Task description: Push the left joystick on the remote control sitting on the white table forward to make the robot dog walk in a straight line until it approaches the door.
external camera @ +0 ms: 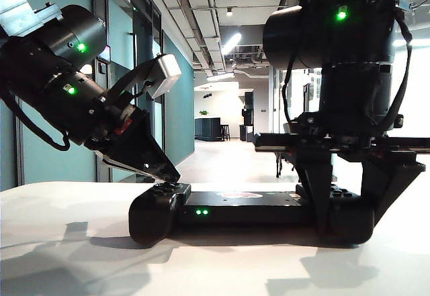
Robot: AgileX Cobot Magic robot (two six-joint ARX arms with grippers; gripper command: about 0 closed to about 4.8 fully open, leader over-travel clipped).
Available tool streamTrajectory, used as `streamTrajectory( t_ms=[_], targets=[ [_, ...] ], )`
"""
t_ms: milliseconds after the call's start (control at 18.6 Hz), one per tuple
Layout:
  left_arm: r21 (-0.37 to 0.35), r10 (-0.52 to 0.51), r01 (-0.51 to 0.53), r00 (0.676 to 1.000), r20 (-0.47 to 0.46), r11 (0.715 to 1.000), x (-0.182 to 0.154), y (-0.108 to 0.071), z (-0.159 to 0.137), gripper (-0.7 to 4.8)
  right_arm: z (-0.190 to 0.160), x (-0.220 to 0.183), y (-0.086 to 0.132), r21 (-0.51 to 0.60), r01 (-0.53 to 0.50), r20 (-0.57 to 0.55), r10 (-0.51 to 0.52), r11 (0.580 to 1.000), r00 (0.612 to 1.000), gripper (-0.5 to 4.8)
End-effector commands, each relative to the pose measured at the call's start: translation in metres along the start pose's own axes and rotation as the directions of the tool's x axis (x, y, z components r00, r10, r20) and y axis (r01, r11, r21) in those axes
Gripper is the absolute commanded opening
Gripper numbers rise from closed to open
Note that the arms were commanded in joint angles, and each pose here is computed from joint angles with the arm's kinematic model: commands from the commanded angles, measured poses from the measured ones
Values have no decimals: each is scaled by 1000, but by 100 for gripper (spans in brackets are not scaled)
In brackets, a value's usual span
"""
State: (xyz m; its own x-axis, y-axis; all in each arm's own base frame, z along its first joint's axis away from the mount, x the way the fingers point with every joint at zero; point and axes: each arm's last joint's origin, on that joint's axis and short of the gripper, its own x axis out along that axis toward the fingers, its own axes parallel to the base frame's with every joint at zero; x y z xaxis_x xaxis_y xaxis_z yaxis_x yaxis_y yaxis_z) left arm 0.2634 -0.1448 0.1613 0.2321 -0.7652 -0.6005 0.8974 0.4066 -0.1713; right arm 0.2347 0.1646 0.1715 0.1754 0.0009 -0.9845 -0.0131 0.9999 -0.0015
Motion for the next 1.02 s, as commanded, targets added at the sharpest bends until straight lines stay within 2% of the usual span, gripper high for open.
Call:
streamTrajectory(
  t_ms=[54, 431, 538, 807, 1023],
  targets=[
    [6, 11, -11, 1000, 8, 1000, 0, 1, 1, -5, -3, 1, -2, -7, 19, -26, -20, 1000, 999, 138],
    [5, 11, -11, 1000, 9, 1000, 0, 0, 1, -5, -2, 1, -2, -6, 17, -21, -18, 1000, 1000, 138],
    [-20, 8, -7, 1000, 26, 1000, -4, -2, 5, -5, -2, 1, -2, -6, 18, -17, -18, 1000, 1000, 138],
    [-16, 51, -49, 984, 169, 999, -45, -22, 36, -5, 0, 1, -1, -3, 11, 6, -11, 1000, 1000, 138],
    [-40, 115, -108, 945, 307, 993, -88, -46, 58, -5, 0, 1, -1, -3, 12, 7, -12, 1000, 1000, 138]
  ],
)
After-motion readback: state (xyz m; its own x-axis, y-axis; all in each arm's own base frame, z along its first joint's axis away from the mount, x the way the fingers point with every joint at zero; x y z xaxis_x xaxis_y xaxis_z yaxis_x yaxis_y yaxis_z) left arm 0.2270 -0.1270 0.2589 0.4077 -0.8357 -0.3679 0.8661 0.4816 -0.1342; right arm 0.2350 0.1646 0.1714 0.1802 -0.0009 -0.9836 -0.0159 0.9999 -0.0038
